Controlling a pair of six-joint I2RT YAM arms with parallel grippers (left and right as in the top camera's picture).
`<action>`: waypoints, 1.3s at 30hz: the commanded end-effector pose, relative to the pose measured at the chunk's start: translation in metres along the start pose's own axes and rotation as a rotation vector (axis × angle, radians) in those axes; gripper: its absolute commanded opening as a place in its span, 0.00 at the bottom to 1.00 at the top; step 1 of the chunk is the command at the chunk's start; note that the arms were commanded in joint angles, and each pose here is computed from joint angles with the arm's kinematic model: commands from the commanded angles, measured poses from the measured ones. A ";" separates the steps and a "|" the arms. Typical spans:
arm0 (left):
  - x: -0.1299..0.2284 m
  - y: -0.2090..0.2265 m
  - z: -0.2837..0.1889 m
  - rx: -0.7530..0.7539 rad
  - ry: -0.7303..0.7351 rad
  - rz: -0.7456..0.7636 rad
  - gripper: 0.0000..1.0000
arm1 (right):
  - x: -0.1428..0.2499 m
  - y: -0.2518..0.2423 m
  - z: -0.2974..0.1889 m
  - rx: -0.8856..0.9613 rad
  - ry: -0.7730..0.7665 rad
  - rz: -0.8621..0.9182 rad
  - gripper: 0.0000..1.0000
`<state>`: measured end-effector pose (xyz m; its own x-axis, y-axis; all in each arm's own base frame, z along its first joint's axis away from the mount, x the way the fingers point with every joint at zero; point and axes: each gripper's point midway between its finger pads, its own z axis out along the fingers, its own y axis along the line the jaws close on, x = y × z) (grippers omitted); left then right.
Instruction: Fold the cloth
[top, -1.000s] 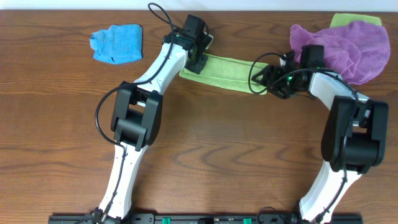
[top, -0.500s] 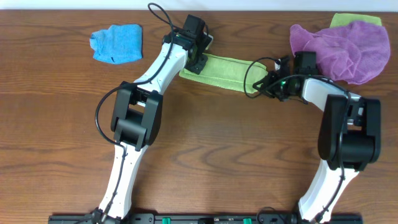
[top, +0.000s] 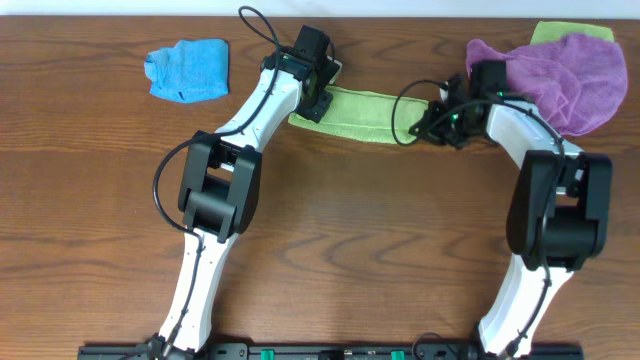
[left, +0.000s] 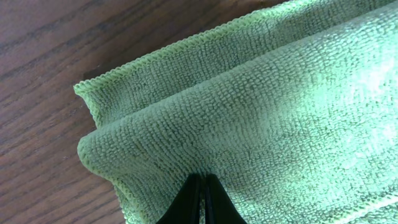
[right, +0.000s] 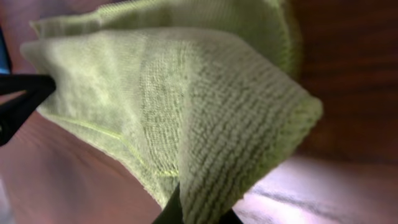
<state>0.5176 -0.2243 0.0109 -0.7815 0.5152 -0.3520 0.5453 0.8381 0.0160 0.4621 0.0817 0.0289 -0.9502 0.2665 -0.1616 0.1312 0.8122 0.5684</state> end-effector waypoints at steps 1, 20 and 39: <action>0.001 0.000 0.006 0.002 0.008 0.013 0.06 | -0.010 0.020 0.002 0.042 -0.016 -0.118 0.01; 0.001 -0.004 0.006 0.028 0.004 -0.017 0.06 | 0.003 0.061 0.016 0.114 0.003 -0.236 0.01; 0.001 -0.004 0.006 0.028 0.004 -0.017 0.06 | 0.008 -0.011 -0.009 0.407 0.038 -0.136 0.74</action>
<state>0.5163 -0.2274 0.0111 -0.7848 0.5078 -0.3552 0.5449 0.8385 -0.0051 0.4468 0.0903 0.0308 -0.9792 0.1015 -0.1759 0.0614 0.9735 0.2202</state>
